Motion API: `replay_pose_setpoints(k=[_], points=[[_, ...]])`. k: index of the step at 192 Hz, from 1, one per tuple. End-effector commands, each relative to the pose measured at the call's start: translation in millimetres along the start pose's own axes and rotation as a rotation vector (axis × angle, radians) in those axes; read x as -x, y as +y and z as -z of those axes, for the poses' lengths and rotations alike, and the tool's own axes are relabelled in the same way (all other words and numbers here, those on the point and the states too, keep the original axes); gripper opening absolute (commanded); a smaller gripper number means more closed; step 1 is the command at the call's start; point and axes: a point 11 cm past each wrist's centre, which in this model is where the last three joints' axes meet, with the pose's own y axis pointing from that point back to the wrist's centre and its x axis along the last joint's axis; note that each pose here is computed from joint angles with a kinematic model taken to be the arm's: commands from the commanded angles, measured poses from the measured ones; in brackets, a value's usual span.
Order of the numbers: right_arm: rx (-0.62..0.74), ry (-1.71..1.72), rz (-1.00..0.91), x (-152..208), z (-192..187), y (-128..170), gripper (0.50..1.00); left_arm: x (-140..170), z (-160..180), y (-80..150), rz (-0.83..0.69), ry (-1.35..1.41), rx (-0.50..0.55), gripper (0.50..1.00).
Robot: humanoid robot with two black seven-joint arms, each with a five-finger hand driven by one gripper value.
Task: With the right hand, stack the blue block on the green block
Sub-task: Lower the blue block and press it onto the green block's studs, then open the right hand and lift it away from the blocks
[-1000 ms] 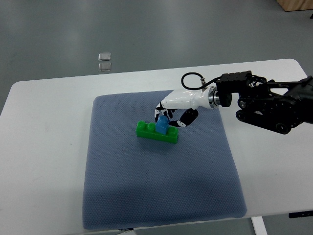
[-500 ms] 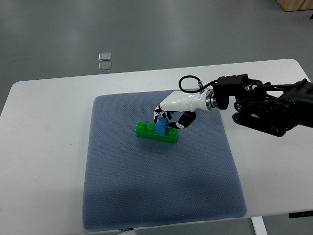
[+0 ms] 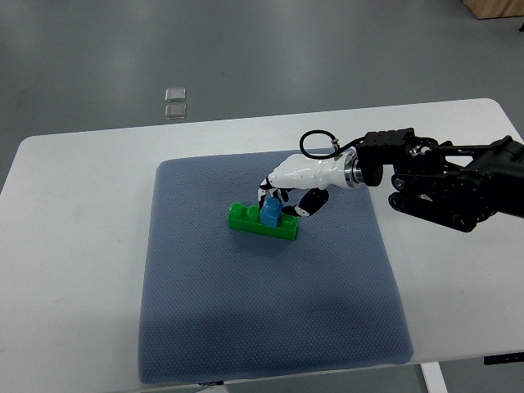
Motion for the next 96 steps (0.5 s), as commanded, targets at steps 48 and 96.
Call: replay_pose_setpoints(k=[48,96], points=[[0.013,0.003,-0.008,-3.8,-2.6,1.7,0.678,0.4,0.0,0.0,0.002,0.0,0.0,1.0],[0.015,0.004,-0.012,-5.4,-3.8,2.8,0.746,0.2,0.0,0.0,0.0,0.0,0.0,1.0]])
